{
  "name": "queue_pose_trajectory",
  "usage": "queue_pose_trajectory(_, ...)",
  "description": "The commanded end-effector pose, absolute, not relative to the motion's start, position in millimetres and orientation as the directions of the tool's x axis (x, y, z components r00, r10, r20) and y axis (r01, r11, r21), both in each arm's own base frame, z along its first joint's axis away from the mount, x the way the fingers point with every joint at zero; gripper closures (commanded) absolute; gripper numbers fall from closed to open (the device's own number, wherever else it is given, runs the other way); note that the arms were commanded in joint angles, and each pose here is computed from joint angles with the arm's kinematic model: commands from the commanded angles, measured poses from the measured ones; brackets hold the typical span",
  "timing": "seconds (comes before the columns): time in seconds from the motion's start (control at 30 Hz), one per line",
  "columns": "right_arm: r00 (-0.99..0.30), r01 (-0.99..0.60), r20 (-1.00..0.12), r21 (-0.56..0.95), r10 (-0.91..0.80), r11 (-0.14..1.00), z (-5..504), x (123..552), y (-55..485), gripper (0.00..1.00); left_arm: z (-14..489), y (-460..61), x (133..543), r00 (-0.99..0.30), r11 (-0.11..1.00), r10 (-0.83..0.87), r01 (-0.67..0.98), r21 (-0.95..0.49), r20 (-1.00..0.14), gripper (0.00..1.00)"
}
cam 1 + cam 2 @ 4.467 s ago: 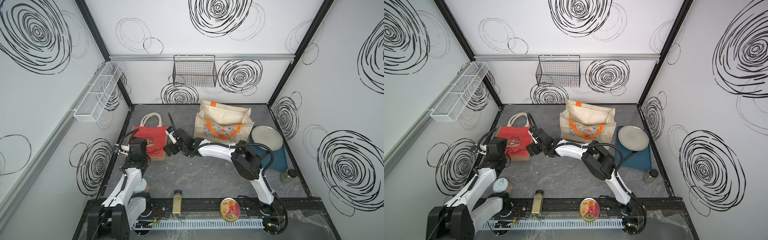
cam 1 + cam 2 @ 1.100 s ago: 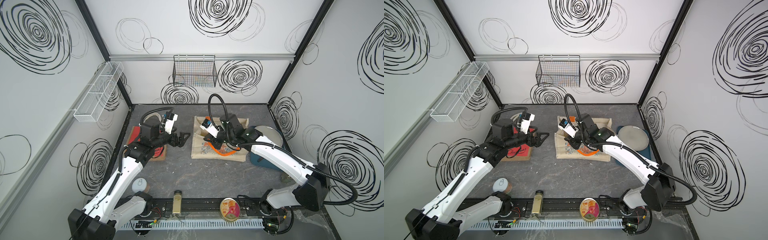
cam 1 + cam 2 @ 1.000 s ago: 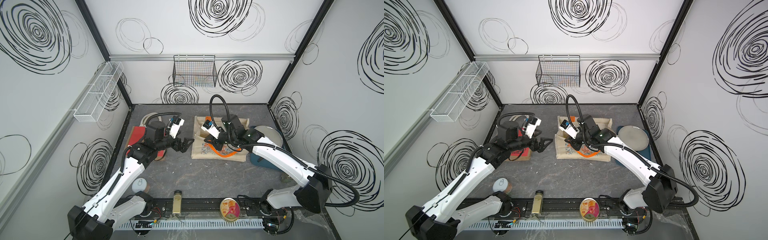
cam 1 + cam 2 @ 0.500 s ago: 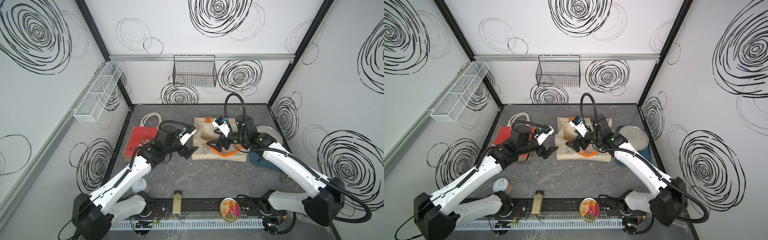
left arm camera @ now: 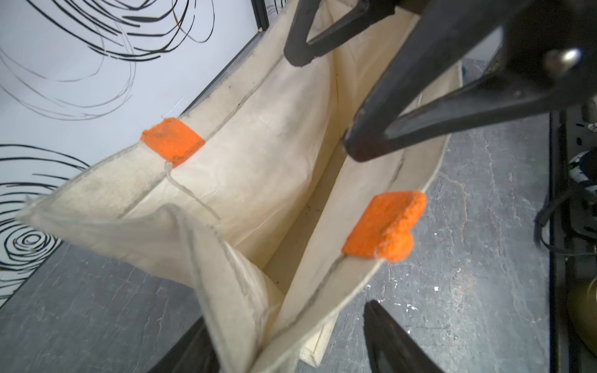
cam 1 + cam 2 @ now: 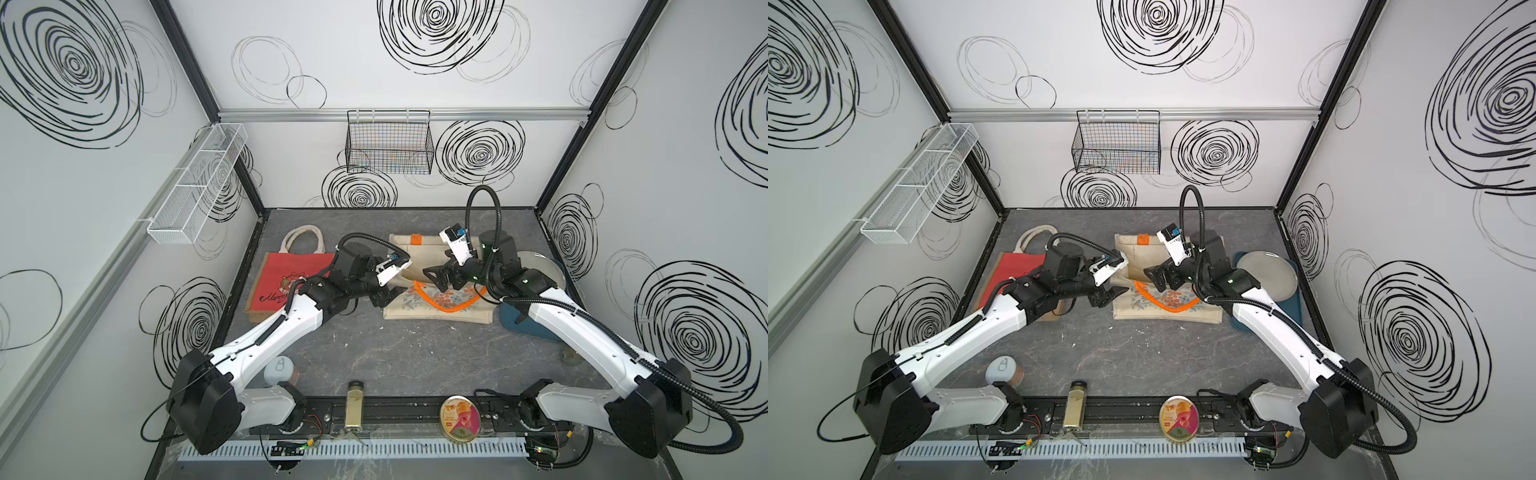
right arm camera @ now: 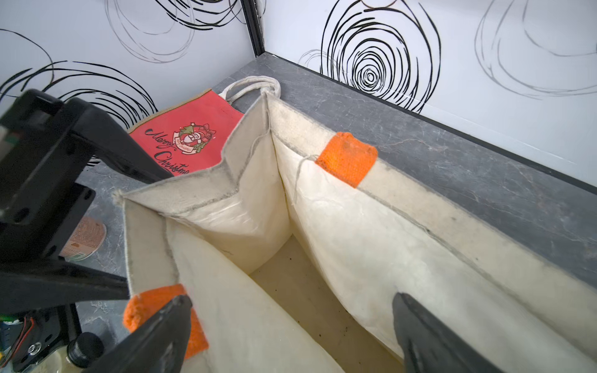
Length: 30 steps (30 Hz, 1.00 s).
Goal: Put away the canvas bag
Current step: Press the canvas bag at the center of the board.
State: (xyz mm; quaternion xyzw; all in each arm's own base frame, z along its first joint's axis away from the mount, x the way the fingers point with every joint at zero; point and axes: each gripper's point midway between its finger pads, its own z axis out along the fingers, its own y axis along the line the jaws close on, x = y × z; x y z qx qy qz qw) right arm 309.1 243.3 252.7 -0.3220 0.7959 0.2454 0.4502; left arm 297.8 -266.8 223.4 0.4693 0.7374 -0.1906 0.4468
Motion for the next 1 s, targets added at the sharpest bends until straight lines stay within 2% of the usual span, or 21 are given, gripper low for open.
queue_pose_trajectory(0.0,-0.354,-0.703,-0.905,0.092,-0.235,0.706,268,318,235,0.00,247,-279,303,-0.076,0.447,0.492,0.877,0.177,-0.867,0.32)
queue_pose_trajectory(0.1,-0.362,-0.692,-0.903,0.092,-0.233,0.716,265,322,233,0.00,242,-282,303,-0.084,0.433,0.498,0.886,0.163,-0.863,0.39)
queue_pose_trajectory(0.2,-0.356,-0.689,-0.908,0.094,-0.223,0.718,266,324,233,0.00,243,-282,304,-0.078,0.436,0.492,0.884,0.169,-0.867,0.56)
queue_pose_trajectory(0.4,-0.351,-0.723,-0.911,0.116,-0.217,0.681,268,321,242,0.00,250,-286,299,-0.081,0.422,0.478,0.894,0.149,-0.875,0.80)
queue_pose_trajectory(0.43,-0.347,-0.736,-0.912,0.121,-0.219,0.666,269,319,244,0.00,250,-287,297,-0.085,0.417,0.482,0.898,0.143,-0.872,0.85)
queue_pose_trajectory(0.57,-0.307,-0.823,-0.918,0.124,-0.250,0.555,278,296,256,0.01,250,-285,290,-0.100,0.411,0.485,0.903,0.125,-0.869,0.96)
queue_pose_trajectory(0.67,-0.252,-0.887,-0.918,0.091,-0.308,0.453,274,272,267,0.01,245,-279,290,-0.112,0.422,0.498,0.897,0.128,-0.860,0.99)
queue_pose_trajectory(0.77,-0.203,-0.898,-0.887,0.000,-0.414,0.441,253,261,274,0.05,244,-276,290,-0.145,0.433,0.480,0.897,0.090,-0.865,1.00)
queue_pose_trajectory(0.9,-0.214,-0.887,-0.862,-0.025,-0.460,0.460,232,260,274,0.11,242,-279,286,-0.176,0.416,0.469,0.908,0.041,-0.866,1.00)
queue_pose_trajectory(0.97,-0.229,-0.860,-0.856,-0.046,-0.463,0.509,227,269,269,0.21,240,-279,283,-0.188,0.407,0.477,0.913,0.026,-0.858,1.00)
